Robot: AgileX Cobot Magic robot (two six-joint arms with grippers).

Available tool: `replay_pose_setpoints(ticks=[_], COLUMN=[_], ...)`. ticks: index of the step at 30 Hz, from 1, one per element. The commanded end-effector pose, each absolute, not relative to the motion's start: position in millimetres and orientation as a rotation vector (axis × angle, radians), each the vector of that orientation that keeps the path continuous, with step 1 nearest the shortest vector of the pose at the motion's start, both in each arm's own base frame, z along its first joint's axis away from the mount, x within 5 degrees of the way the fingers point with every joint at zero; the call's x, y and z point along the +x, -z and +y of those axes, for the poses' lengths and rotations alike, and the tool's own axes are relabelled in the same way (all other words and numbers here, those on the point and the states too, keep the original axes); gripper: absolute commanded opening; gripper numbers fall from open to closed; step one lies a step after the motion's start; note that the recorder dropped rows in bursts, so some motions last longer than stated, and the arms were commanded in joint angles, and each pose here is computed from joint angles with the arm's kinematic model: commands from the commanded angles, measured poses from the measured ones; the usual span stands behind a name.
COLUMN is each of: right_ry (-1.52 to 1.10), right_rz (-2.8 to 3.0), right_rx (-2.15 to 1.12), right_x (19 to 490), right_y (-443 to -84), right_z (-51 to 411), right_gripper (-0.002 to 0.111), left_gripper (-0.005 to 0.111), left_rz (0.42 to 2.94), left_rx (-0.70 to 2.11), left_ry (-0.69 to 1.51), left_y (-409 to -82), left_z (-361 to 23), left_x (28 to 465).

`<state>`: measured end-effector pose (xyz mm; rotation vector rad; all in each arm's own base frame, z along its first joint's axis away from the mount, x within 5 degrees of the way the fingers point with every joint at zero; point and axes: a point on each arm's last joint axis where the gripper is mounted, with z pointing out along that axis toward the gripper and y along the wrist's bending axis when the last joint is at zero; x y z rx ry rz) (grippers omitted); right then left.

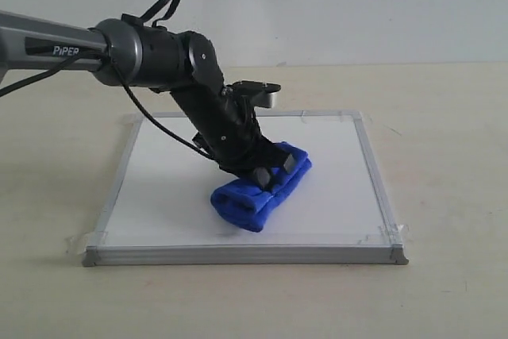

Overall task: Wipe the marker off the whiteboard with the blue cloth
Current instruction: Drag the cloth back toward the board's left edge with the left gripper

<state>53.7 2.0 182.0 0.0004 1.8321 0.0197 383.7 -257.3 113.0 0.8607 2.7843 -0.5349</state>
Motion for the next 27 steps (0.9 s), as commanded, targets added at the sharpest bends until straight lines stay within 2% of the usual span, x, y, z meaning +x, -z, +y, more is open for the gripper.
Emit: replay_pose_setpoints(ticks=[1, 7, 13, 16, 19, 23, 27], right_ry=[-0.004, -0.004, -0.004, -0.006, -0.004, -0.004, -0.004], right_rz=[1.823, 1.823, 1.823, 1.823, 1.823, 1.823, 1.823], right_rx=[-0.009, -0.009, -0.009, -0.007, -0.01, -0.01, -0.01], right_x=[53.6, 53.6, 53.6, 53.6, 53.6, 53.6, 53.6], right_y=[-182.6, -182.6, -182.6, -182.6, -182.6, -182.6, -182.6], right_z=[1.6, 1.6, 1.6, 1.6, 1.6, 1.6, 1.6], right_gripper=[0.0, 0.0, 0.0, 0.0, 0.0, 0.0, 0.0], left_gripper=[0.004, 0.004, 0.004, 0.004, 0.004, 0.004, 0.004], left_rz=[2.942, 2.914, 2.99, 2.887, 2.772, 2.727, 2.678], left_rx=[0.674, 0.688, 0.362, 0.344, 0.269, 0.198, 0.065], left_ry=[0.222, 0.168, 0.157, 0.164, 0.166, 0.159, 0.167], left_y=[-84.0, -94.1, -103.8, -140.6, -198.6, -223.0, -224.7], left_z=[-220.8, -189.4, -118.8, -109.7, -97.0, -75.4, -53.6], left_x=[394.4, 410.0, 432.1, 436.5, 428.5, 410.3, 384.9])
